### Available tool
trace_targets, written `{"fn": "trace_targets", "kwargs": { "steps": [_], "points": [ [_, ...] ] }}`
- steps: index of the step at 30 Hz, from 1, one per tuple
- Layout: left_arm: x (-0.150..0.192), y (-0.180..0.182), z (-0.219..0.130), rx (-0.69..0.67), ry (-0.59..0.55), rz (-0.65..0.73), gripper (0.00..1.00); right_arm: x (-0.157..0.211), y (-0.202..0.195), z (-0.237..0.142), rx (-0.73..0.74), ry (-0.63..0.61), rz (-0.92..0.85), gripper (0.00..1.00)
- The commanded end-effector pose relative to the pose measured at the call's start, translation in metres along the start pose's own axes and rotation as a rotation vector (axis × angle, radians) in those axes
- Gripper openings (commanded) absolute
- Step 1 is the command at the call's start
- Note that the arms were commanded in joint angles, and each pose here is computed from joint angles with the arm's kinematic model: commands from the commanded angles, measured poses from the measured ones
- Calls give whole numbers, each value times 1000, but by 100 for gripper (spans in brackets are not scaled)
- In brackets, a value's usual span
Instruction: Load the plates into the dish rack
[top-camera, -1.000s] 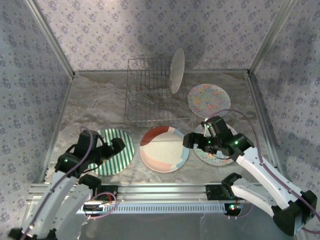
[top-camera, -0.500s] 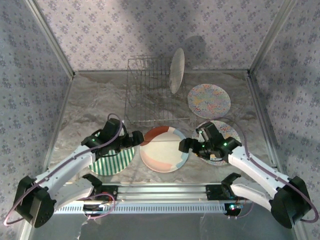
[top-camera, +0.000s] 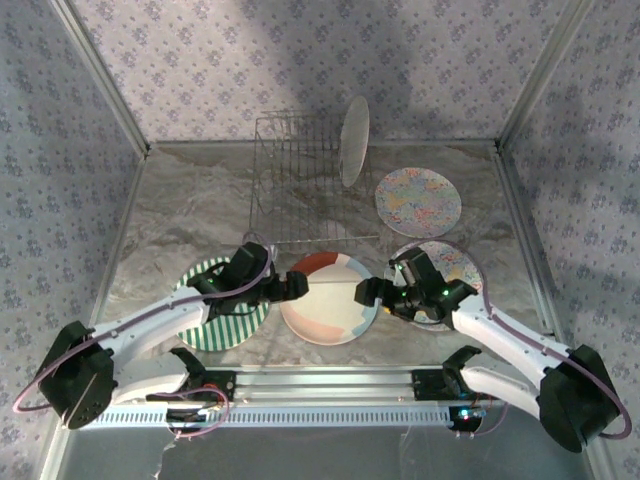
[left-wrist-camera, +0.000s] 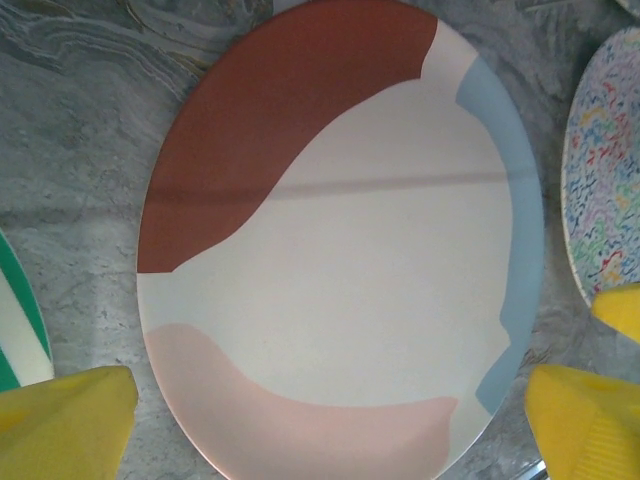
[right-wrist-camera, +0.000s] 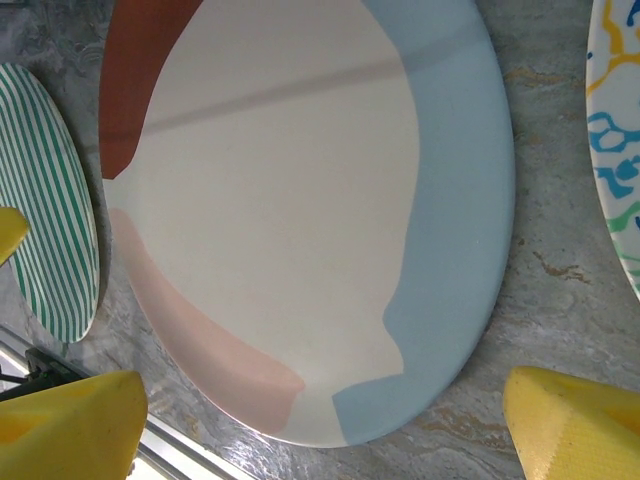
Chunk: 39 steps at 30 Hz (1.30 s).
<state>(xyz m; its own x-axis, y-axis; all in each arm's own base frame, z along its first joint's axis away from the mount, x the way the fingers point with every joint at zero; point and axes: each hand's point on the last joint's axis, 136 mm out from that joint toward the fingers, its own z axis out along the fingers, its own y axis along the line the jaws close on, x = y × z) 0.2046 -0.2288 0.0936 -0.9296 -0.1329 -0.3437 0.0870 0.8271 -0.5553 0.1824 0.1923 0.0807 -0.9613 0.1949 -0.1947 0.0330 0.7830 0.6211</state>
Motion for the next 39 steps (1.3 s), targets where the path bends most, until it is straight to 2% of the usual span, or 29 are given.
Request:
{"fn": "trace_targets", "kwargs": {
  "steps": [1, 23, 39],
  "points": [
    [-3, -5, 3, -6, -3, 44, 99, -1, -4, 1, -5, -19, 24, 94],
    [6, -8, 34, -32, 49, 125, 99, 7, -12, 6, -6, -5, 88, 94],
    [6, 12, 35, -103, 9, 125, 99, 8, -12, 21, 0, 22, 110, 92]
  ]
}}
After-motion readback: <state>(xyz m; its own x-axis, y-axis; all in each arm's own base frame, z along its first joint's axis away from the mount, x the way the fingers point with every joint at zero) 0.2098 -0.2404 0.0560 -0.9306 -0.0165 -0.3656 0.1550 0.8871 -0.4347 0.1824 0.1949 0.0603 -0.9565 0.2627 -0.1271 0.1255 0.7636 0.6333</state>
